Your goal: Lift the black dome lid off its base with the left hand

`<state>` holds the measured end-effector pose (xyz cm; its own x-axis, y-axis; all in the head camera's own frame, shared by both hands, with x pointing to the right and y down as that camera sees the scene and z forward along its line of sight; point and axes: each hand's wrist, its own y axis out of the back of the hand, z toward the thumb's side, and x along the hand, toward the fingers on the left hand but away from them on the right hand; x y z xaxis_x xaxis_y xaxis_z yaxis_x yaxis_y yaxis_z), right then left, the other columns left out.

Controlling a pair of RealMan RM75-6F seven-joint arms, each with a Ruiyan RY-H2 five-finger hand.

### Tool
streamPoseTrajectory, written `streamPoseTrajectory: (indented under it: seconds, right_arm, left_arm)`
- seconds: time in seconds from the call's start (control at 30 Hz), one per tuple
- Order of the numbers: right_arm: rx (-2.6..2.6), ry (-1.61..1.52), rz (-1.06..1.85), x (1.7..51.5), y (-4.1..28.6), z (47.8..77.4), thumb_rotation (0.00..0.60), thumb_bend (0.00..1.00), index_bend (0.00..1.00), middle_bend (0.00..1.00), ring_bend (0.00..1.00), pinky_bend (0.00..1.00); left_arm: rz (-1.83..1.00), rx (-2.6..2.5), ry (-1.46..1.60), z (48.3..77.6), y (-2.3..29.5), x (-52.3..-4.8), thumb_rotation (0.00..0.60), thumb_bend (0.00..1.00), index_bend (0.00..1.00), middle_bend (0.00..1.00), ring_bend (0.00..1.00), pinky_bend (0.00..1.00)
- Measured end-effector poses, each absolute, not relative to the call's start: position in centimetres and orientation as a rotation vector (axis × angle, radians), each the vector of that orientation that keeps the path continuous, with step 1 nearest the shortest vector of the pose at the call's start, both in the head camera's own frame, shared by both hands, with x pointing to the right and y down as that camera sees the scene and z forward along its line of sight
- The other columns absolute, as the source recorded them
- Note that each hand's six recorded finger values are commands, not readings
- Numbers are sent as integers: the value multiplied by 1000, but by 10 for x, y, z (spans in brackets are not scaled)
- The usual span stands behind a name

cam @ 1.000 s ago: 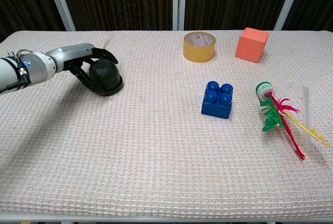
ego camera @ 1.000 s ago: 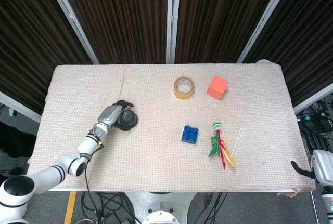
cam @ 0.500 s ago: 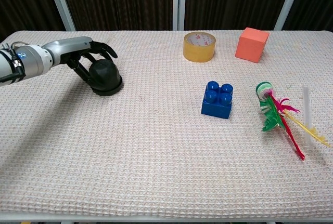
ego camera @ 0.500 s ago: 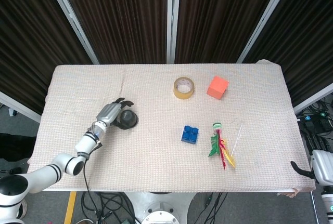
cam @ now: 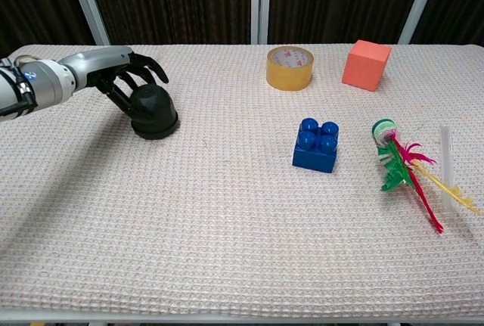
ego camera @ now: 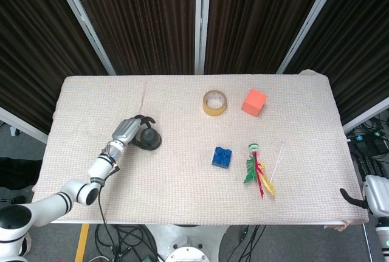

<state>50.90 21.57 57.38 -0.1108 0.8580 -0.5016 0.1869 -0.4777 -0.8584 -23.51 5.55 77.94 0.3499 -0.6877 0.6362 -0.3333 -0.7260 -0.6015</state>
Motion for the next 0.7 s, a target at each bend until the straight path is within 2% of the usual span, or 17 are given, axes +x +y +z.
streamPoseTrajectory:
  seconds: [0.17, 0.43, 0.7]
  right_arm:
    - [-1631, -1158, 1629, 508, 215, 573, 600, 188, 0, 17, 0, 0]
    - [-1628, -1166, 1621, 509, 215, 570, 600, 189, 0, 17, 0, 0]
    - [-1629, -1163, 1610, 507, 215, 569, 600, 188, 0, 17, 0, 0]
  left_arm:
    - [-1300, -2248, 892, 773, 54, -231, 600, 73, 298, 449, 220, 273]
    - [-1238, -2210, 892, 751, 41, -227, 600, 74, 300, 451, 221, 274]
    - [-1249, -2054, 966, 737, 16, -252, 600, 82, 312, 461, 224, 274]
